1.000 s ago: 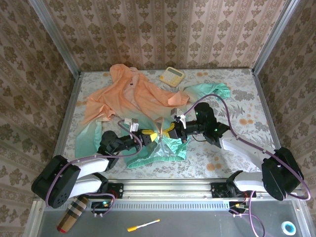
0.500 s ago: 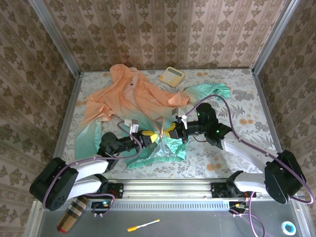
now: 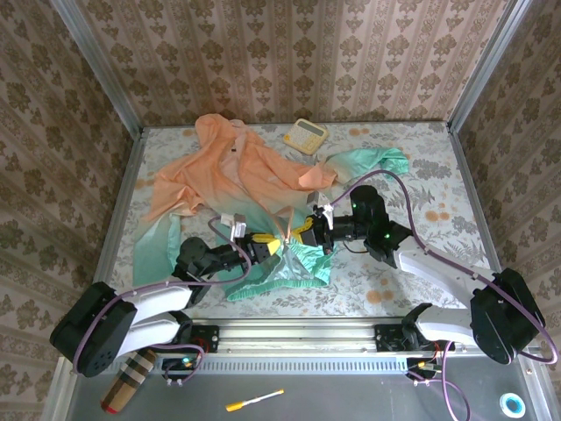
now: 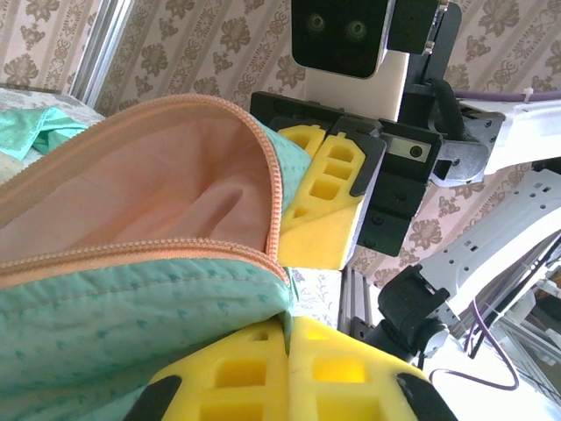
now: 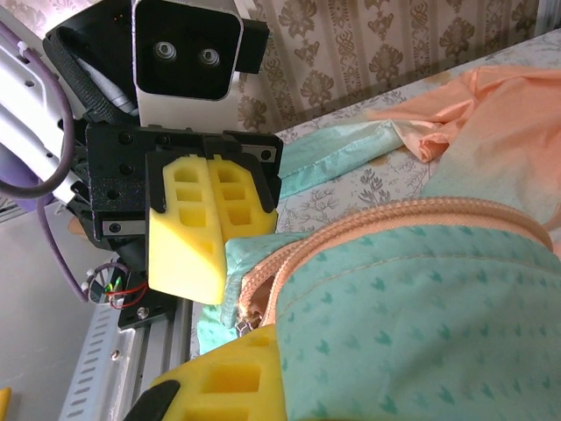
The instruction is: Zip up the jacket
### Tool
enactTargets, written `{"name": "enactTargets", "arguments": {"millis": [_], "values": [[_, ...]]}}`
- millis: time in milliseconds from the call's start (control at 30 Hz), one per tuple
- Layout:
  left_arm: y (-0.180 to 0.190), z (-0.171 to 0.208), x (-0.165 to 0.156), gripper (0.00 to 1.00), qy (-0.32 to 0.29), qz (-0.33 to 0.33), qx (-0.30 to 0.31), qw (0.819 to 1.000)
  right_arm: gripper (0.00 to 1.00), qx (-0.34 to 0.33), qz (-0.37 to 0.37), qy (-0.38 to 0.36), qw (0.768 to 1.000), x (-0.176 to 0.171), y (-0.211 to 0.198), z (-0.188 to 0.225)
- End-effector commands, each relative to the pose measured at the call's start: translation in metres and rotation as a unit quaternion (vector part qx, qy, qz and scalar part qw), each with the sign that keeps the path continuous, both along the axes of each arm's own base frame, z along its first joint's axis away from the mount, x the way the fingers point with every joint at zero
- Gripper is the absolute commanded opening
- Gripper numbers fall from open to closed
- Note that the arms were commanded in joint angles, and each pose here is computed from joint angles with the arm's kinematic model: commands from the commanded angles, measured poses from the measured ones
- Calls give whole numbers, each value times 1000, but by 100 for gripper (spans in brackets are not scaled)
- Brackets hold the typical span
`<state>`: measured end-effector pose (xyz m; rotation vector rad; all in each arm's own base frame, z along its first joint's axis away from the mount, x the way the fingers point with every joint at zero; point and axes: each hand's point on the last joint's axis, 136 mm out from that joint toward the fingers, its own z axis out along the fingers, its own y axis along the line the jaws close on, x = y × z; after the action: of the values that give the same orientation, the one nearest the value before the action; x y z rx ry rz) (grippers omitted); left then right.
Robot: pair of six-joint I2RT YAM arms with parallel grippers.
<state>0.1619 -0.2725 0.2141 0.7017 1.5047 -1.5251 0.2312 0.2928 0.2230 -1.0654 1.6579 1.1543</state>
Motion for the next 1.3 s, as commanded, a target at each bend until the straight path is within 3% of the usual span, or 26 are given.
{"name": "enactTargets", "arguments": {"millis": [0, 633, 767, 967, 1267], "values": [[0, 1, -5, 0, -6, -5, -1, 1000, 0, 25, -13, -29, 999, 5, 0, 18], [-5, -15, -7, 0, 5, -18, 41, 999, 0, 29, -42, -3, 999, 17, 3, 17], [-4, -24, -13, 0, 17, -27, 69, 997, 0, 16, -46, 14, 999, 18, 3, 11], [4, -53, -18, 0, 55, -26, 171, 983, 0, 8, -38, 50, 998, 12, 4, 1], [13, -88, -35, 0, 128, -38, 233, 963, 0, -27, -74, 142, 987, 3, 2, -36]]}}
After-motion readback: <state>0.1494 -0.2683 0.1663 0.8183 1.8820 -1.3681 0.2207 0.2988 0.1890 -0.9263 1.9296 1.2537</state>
